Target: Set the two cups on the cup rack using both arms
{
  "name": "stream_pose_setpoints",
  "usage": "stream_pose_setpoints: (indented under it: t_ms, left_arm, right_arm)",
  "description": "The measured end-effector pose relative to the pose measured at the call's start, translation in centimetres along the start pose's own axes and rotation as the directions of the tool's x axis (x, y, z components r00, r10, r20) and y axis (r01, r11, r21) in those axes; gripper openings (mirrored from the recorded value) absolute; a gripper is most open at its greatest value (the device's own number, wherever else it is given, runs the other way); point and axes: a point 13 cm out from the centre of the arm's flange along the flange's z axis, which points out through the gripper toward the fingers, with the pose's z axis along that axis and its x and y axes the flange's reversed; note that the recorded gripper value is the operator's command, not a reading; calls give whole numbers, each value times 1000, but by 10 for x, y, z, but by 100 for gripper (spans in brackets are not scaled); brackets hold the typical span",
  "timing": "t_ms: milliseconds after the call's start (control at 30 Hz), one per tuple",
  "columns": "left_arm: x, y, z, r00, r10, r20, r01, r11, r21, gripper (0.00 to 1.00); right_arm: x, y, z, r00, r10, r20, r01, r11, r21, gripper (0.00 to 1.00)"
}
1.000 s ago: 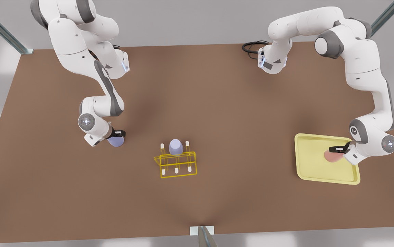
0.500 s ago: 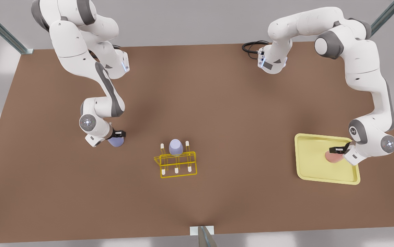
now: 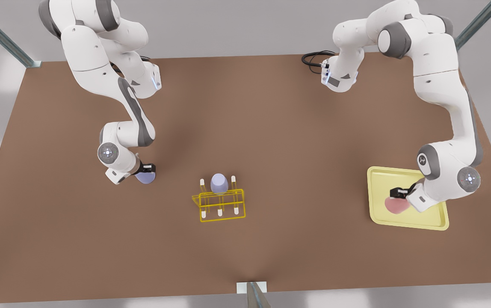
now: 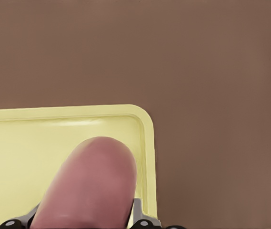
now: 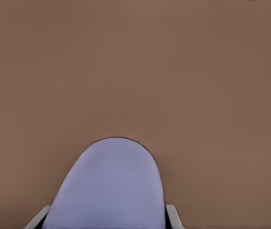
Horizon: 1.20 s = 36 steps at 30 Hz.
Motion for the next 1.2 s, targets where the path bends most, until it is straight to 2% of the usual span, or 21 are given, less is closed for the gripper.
stream_pose_setpoints:
  t_ms: [167, 267, 533, 700, 900, 1067, 1200]
  left_arm:
    - [-56, -162, -42, 994, 65, 84, -75, 989, 126, 80]
    - [-79, -253, -50, 993, 49, 108, -72, 974, 216, 80]
    - [-139, -396, -64, 965, -200, 169, 129, 925, 356, 81]
    - [-145, -484, -73, 934, -326, 144, 236, 869, 434, 81]
    - [-135, -540, -69, 887, -454, 78, 366, 798, 479, 81]
    - [-127, -573, -58, 850, -526, 23, 448, 744, 496, 81]
    - [-116, -594, -47, 826, -563, -24, 501, 714, 489, 81]
  right_arm:
    - [-14, 4, -15, 1000, -10, 27, 10, 1000, -5, 73]
    - [-30, 16, -28, 998, -29, 50, 30, 999, -10, 73]
    - [-74, 40, -81, 987, -54, 154, 59, 998, -33, 73]
    - [-117, 77, -125, 968, -52, 244, 76, 993, -89, 73]
    - [-187, 128, -177, 944, 15, 330, 64, 972, -227, 73]
    - [-216, 177, -191, 938, 42, 345, 80, 940, -332, 73]
    - [-213, 215, -192, 947, 56, 316, 84, 906, -415, 73]
